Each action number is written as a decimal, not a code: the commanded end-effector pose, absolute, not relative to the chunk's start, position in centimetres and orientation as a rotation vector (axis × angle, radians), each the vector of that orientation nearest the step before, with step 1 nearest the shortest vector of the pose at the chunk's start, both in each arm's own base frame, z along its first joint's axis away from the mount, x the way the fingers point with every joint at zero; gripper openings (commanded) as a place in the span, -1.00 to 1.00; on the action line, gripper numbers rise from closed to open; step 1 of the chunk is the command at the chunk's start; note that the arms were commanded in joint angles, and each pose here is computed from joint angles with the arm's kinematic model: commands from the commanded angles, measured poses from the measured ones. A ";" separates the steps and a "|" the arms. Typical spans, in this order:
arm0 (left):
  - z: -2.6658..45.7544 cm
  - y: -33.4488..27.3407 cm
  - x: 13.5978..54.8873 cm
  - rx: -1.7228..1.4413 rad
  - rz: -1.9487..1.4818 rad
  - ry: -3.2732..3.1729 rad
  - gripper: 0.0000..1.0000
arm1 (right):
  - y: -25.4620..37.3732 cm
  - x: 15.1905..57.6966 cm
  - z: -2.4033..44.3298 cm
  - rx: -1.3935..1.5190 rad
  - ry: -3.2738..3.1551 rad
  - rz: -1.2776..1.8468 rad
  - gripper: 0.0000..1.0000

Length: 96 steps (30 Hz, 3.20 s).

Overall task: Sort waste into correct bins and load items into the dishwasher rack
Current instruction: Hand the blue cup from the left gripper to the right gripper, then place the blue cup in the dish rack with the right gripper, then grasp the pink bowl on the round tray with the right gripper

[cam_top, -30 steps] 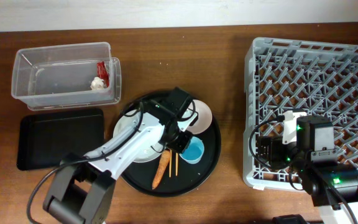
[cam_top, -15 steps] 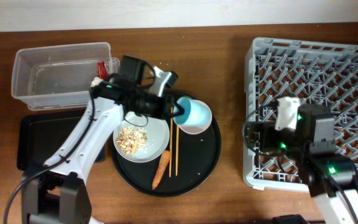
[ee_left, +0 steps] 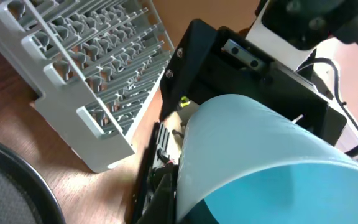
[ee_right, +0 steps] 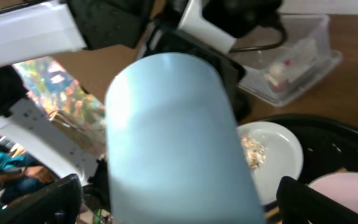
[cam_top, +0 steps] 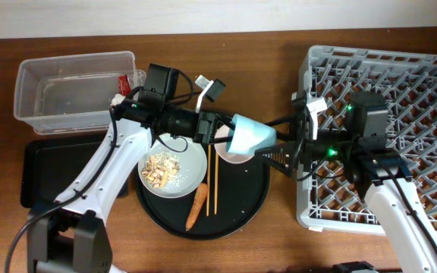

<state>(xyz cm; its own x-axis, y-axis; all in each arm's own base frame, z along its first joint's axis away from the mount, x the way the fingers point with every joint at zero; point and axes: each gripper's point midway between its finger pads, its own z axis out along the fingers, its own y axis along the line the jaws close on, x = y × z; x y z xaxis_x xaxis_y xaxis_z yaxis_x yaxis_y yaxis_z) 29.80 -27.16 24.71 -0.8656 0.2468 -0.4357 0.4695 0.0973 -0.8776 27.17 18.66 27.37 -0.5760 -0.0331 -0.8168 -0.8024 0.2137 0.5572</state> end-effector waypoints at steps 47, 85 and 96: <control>15.6 -2.2 34.5 -0.129 -0.239 2.809 -0.06 | 2.9 29.0 23.9 -0.016 2.551 0.214 -0.14; 15.4 -2.2 33.9 -0.133 -0.242 2.836 0.23 | -8.2 30.5 22.1 0.554 2.606 0.458 0.86; 15.4 -2.2 33.9 -0.134 -0.242 2.837 0.36 | 15.5 36.3 16.0 -0.340 2.735 0.446 0.53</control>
<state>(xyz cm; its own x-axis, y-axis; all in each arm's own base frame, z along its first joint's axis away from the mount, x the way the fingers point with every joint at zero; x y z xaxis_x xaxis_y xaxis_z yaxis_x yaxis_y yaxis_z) 33.88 -2.45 14.93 -0.9571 -0.1215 -0.2632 -0.0739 0.9801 -0.1840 35.44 14.10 18.11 -0.8980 -0.1682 -0.4065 -0.3027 0.9068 0.2935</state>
